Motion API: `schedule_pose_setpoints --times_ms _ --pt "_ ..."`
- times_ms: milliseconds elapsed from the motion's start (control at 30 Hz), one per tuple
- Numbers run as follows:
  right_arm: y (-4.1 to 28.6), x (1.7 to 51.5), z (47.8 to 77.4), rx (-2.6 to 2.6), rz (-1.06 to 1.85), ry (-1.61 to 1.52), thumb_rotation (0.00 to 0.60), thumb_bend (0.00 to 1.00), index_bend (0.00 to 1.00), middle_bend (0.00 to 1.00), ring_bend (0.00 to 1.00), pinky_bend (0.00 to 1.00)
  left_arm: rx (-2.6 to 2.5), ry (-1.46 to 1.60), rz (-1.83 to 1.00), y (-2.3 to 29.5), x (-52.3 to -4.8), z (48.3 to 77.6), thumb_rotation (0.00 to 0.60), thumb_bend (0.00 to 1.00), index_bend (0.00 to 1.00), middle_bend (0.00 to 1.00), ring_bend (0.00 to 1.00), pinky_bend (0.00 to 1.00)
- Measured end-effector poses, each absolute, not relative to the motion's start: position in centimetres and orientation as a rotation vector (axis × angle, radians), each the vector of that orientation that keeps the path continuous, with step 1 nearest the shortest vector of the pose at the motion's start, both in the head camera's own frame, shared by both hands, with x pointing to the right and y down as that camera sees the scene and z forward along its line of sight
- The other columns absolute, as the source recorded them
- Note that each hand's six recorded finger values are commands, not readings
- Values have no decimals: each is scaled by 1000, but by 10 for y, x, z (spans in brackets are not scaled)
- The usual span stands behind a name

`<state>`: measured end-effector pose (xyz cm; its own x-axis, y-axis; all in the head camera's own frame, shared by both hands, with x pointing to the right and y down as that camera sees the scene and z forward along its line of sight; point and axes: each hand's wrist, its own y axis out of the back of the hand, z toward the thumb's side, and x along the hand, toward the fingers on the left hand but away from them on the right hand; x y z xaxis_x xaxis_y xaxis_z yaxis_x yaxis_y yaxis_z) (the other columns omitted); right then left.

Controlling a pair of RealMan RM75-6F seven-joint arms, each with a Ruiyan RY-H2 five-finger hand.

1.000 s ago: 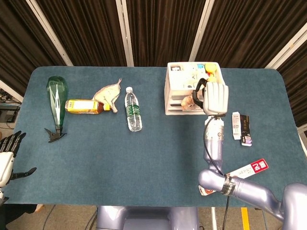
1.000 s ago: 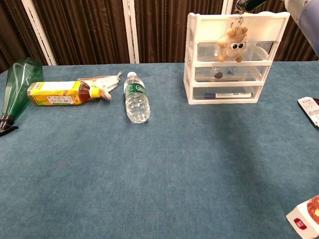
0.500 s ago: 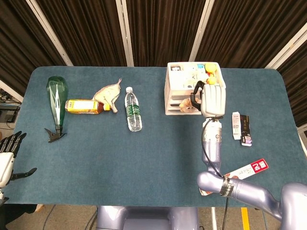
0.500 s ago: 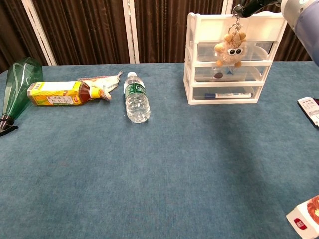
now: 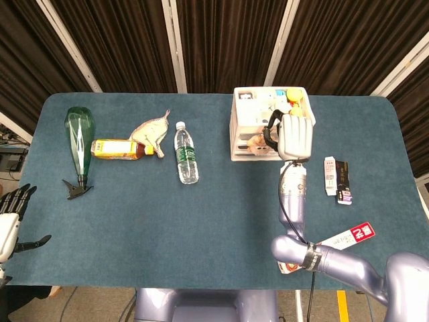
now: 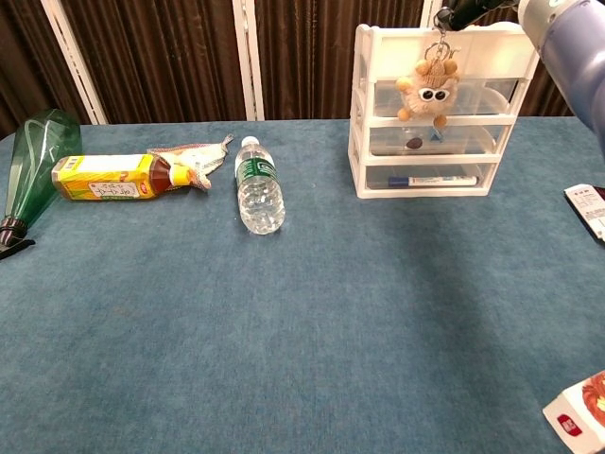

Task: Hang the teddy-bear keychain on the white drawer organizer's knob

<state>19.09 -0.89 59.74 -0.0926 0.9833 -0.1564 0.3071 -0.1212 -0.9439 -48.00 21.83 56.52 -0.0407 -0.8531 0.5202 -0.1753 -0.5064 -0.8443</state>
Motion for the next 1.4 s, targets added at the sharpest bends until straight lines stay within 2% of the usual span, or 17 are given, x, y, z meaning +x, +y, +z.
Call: schedule_pose_setpoints --times_ms 533,1000,1100,1200,1333,1400 --pt "-19 208 617 -1453 1314 -1485 600 368 625 1000 1000 964 -1696 1088 -1597 220 -479 565 600 0 0 0 0 0" --pt "13 237 643 -1478 1387 -1509 600 369 623 1000 1000 964 -1697 1081 -1591 220 -477 565 600 0 0 0 0 0" --pt "20 241 645 -1486 1400 -1513 600 369 593 1000 1000 962 -1696 1080 -1588 220 -477 565 600 0 0 0 0 0" --pt "26 243 648 -1497 1411 -1512 600 318 477 1000 1000 935 -1695 1080 -1588 220 -477 565 600 0 0 0 0 0" --pt "37 244 654 -1539 1436 -1485 600 78 124 989 945 848 -1693 1079 -1586 220 -477 565 600 0 0 0 0 0" --pt "43 244 658 -1574 1457 -1462 600 14 21 967 911 824 -1692 1079 -1585 220 -477 565 600 0 0 0 0 0"
